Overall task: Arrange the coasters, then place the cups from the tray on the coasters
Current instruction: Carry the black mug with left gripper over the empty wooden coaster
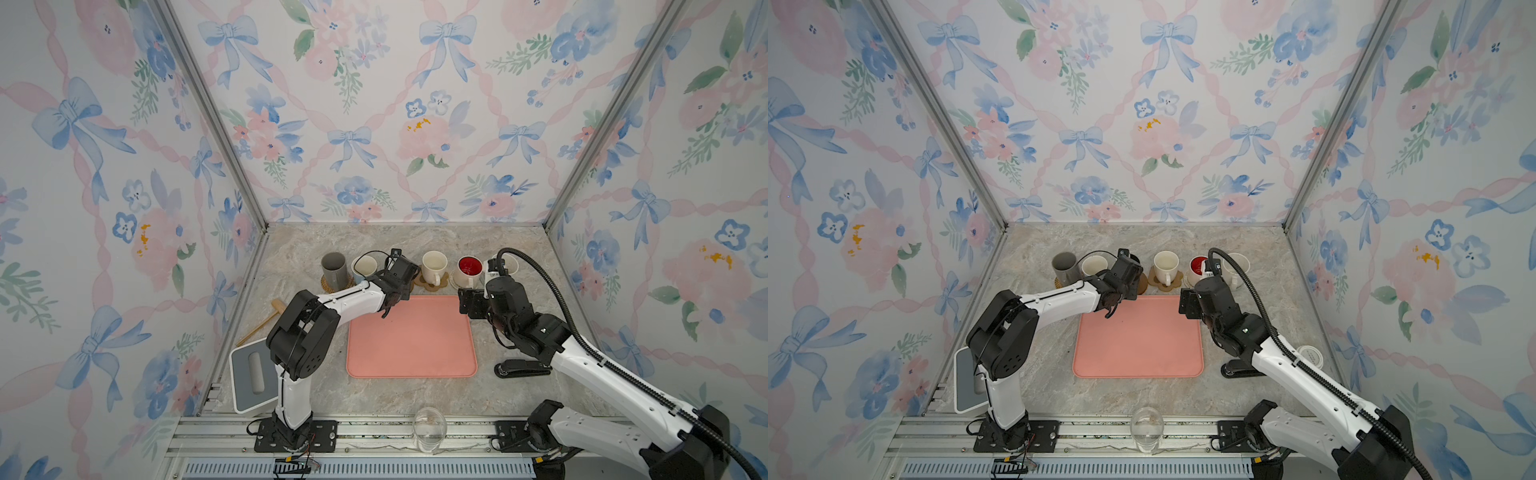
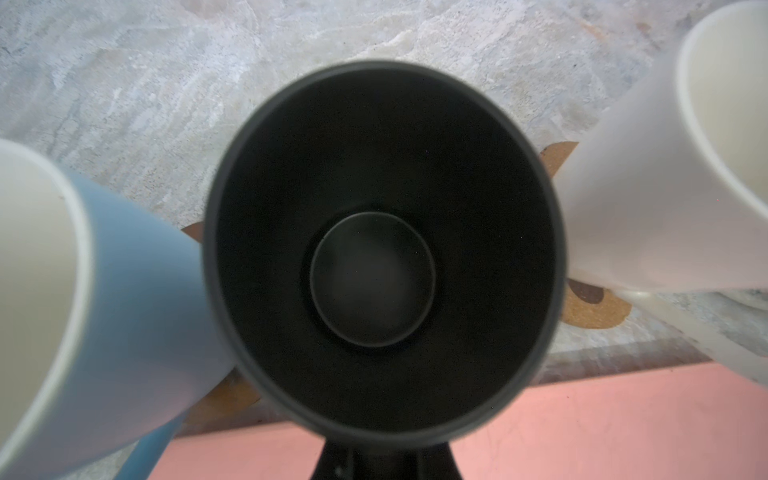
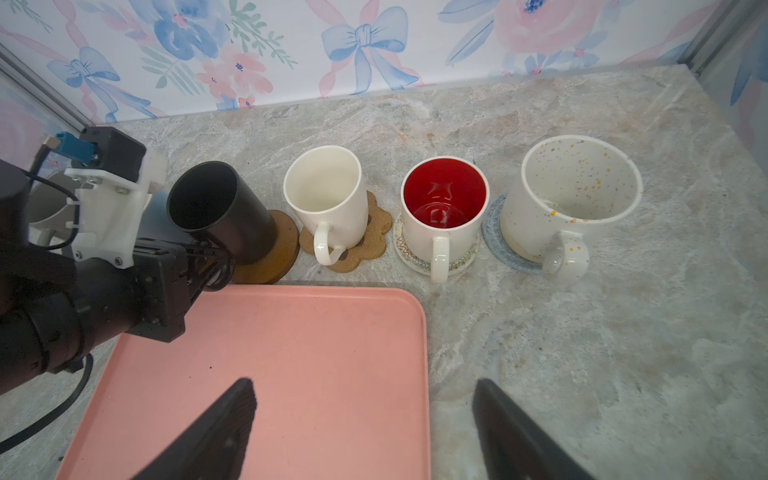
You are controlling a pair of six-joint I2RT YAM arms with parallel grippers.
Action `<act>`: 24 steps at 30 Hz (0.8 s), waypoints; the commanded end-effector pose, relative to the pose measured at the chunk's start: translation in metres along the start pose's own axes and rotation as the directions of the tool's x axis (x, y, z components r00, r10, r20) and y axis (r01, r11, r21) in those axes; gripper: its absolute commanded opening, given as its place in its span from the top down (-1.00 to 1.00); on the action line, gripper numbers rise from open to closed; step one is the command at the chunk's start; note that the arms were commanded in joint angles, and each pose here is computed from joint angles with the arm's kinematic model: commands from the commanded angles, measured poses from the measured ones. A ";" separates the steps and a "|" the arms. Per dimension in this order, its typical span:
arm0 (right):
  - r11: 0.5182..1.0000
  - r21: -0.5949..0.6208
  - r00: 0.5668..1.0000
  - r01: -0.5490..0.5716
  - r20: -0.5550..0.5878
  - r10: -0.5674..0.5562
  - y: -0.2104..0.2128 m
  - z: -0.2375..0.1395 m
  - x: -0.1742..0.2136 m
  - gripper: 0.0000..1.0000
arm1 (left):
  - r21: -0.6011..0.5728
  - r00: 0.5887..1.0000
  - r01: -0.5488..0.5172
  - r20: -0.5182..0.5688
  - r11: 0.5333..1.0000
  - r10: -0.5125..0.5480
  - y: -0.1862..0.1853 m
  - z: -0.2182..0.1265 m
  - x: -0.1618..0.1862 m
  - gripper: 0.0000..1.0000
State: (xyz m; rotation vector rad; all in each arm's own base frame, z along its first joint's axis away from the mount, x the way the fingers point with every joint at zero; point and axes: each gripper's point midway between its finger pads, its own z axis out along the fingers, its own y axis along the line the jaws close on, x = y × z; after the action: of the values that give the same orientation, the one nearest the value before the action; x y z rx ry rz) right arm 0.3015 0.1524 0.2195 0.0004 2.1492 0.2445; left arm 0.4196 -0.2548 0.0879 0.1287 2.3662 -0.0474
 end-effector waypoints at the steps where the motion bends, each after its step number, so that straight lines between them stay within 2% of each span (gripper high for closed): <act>1: 1.000 0.020 1.000 0.013 -0.023 -0.013 -0.006 0.003 0.005 -0.69 | 0.041 0.994 0.039 0.100 0.998 -0.043 -0.010 -0.004 -0.035 1.00; 24: 1.000 0.007 0.999 0.017 -0.039 -0.016 -0.002 0.007 0.008 -0.69 | 0.046 0.997 0.033 0.070 0.998 -0.036 -0.010 0.001 -0.022 1.00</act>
State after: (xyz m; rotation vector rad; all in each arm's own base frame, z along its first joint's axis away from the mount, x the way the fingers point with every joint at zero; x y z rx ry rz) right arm 0.3031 0.1535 0.2141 -0.0040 2.1665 0.2414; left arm 0.4193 -0.2612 0.0848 0.1409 2.3736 -0.0863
